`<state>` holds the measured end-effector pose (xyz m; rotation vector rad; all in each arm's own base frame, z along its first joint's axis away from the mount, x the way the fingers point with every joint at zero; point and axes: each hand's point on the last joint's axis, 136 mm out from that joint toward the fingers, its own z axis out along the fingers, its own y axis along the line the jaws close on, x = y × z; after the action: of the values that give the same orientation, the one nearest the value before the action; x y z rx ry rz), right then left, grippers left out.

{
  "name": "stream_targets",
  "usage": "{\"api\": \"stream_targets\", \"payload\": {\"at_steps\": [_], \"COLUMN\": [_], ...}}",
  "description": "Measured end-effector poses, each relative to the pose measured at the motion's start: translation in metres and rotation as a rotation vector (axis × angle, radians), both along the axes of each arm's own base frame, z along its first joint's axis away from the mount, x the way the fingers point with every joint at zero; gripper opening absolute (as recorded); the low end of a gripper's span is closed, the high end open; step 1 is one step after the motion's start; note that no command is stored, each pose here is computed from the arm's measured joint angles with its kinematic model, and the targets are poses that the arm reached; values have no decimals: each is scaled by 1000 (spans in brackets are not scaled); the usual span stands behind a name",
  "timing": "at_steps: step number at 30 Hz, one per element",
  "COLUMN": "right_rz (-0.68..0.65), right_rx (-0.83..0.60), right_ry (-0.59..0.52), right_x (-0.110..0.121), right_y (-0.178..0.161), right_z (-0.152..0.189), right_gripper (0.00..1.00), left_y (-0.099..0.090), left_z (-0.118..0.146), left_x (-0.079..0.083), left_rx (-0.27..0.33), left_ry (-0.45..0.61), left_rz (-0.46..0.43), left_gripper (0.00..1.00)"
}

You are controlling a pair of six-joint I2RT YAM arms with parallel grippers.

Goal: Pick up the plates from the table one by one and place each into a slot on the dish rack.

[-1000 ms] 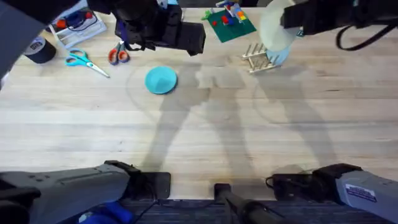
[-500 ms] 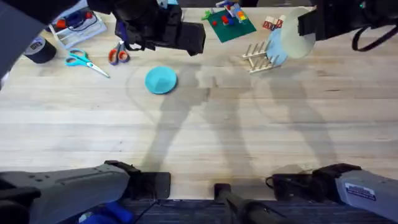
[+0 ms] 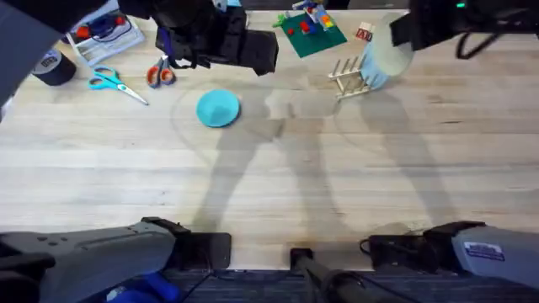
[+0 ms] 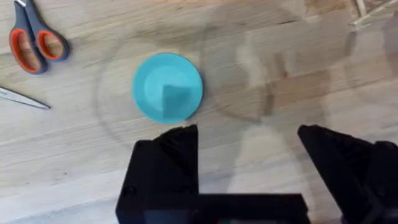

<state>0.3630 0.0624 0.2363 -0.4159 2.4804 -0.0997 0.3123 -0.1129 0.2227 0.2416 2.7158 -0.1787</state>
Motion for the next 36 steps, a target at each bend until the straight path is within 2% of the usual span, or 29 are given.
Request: {"api": "stream_targets", "payload": {"at_steps": [7,14,36], "right_rz": [34,79,118], "right_rx": [4,35,45], "right_ry": [18,20,134], "right_x": [38,59,52], "right_y": [13,27,34], "right_z": [-27,-41,-72], "right_gripper": [30,30,30], "left_y": [0,0,0], "left_z": [0,0,0], "left_x": [0,0,0], "left_rx": [0,0,0], "left_ry": [0,0,0], "left_rz": [0,0,0], "left_gripper": [980,980,980]}}
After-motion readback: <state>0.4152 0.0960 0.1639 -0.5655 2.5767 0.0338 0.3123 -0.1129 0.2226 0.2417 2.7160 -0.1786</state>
